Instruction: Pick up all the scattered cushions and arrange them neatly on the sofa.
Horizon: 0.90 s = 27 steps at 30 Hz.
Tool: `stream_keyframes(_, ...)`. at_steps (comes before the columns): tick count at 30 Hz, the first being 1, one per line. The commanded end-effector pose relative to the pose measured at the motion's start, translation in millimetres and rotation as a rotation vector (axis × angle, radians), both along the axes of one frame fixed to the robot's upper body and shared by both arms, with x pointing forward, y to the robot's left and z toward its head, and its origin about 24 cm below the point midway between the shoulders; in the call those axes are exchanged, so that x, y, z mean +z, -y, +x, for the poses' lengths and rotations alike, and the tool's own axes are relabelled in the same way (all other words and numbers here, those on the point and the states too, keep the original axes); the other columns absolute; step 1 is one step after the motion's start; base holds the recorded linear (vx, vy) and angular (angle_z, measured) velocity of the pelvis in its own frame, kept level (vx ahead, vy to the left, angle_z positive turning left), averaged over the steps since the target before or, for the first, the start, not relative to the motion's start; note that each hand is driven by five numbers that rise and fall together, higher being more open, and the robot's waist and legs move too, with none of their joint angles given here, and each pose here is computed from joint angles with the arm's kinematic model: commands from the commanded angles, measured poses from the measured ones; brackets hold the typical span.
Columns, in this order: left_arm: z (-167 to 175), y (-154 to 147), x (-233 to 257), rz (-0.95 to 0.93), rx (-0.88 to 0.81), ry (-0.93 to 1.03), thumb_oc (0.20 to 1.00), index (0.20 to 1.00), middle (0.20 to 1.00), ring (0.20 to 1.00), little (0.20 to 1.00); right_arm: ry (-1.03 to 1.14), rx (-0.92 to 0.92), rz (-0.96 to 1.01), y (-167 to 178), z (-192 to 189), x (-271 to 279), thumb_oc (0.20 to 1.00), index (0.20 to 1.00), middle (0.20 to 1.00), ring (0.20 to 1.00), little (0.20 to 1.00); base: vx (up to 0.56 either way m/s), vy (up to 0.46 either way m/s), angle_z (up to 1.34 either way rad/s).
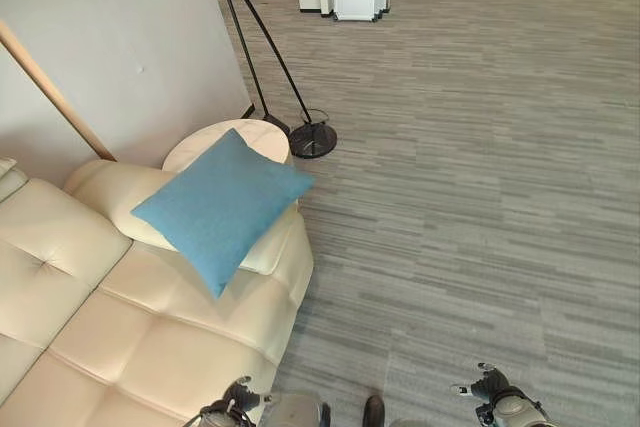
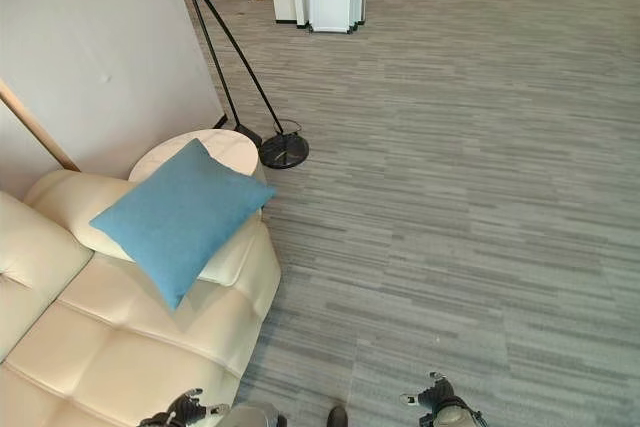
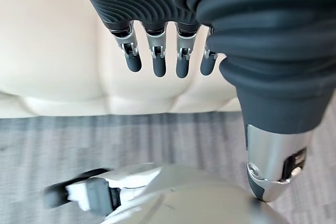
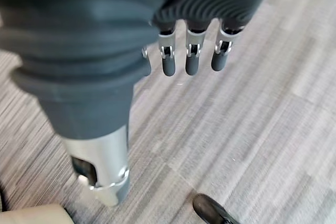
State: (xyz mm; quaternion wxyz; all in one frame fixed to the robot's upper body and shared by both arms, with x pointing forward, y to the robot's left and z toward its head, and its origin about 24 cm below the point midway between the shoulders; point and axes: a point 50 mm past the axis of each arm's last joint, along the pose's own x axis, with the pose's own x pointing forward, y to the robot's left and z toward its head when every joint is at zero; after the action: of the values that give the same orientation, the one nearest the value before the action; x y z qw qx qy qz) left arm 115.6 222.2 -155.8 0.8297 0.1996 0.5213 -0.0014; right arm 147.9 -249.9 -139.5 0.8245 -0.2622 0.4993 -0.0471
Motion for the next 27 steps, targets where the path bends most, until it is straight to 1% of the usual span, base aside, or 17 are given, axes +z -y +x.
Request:
stream_keyframes(1, 0, 1, -1, 0.015, -0.009, -0.012, 1.0, 1.0, 1.0, 1.0, 1.0, 0.039, -0.008, -0.051, 19, 1, 8, 1.0, 1.0, 1.0, 1.0, 1.0, 0.37, 0.006, -0.51)
stream_keyframes(4, 1, -2, 0, 0.025, -0.002, -0.007, 1.0, 1.0, 1.0, 1.0, 1.0, 0.037, -0.007, -0.056, 17, 1, 7, 1.0, 1.0, 1.0, 1.0, 1.0, 0.44, 0.013, -0.24)
stream_keyframes(6, -9, -6, -2, 0.039, 0.001, -0.042, 1.0, 1.0, 1.0, 1.0, 1.0, 0.003, 0.018, -0.058, 12, -6, 3, 1.0, 1.0, 1.0, 1.0, 1.0, 0.5, 0.101, -0.05)
stream_keyframes(8, -10, -7, -2, 0.038, 0.013, -0.039, 1.0, 1.0, 1.0, 1.0, 1.0, -0.005, 0.029, -0.055, 11, -7, 2, 1.0, 1.0, 1.0, 1.0, 1.0, 0.37, 0.082, -0.18)
stream_keyframes(10, -14, -7, -3, 0.038, 0.006, -0.058, 1.0, 1.0, 1.0, 1.0, 1.0, -0.033, 0.031, -0.045, 9, -15, -2, 1.0, 1.0, 1.0, 1.0, 1.0, 0.42, 0.148, 0.16)
stream_keyframes(12, -12, -11, -2, 0.042, 0.01, -0.046, 1.0, 1.0, 1.0, 1.0, 1.0, -0.039, 0.028, -0.029, 6, -18, -4, 1.0, 1.0, 1.0, 1.0, 1.0, 0.29, 0.138, 0.42)
stream_keyframes(14, -4, -13, 1, 0.05, -0.001, -0.022, 1.0, 1.0, 1.0, 1.0, 1.0, -0.041, 0.004, -0.009, 3, -22, -6, 1.0, 1.0, 1.0, 1.0, 1.0, 0.28, 0.059, 1.01)
stream_keyframes(17, 0, -11, 2, 0.047, -0.006, -0.009, 1.0, 1.0, 1.0, 1.0, 1.0, -0.045, -0.004, -0.003, 2, -23, -7, 1.0, 1.0, 1.0, 1.0, 1.0, 0.19, -0.028, 1.73)
stream_keyframes(21, 29, -2, 10, 0.046, -0.085, 0.065, 1.0, 1.0, 1.0, 1.0, 1.0, -0.053, -0.044, 0.002, 6, -27, -7, 1.0, 1.0, 1.0, 1.0, 1.0, 0.27, -0.158, 1.62)
stream_keyframes(23, 31, -1, 11, 0.045, -0.093, 0.074, 1.0, 1.0, 1.0, 1.0, 1.0, -0.05, -0.041, 0.001, 6, -26, -7, 1.0, 1.0, 1.0, 1.0, 1.0, 0.12, -0.127, 1.95)
stream_keyframes(27, 26, 2, 8, 0.038, -0.096, 0.055, 1.0, 1.0, 1.0, 1.0, 1.0, -0.044, -0.005, -0.011, 6, -20, -5, 1.0, 1.0, 1.0, 1.0, 1.0, 0.14, -0.174, 0.99)
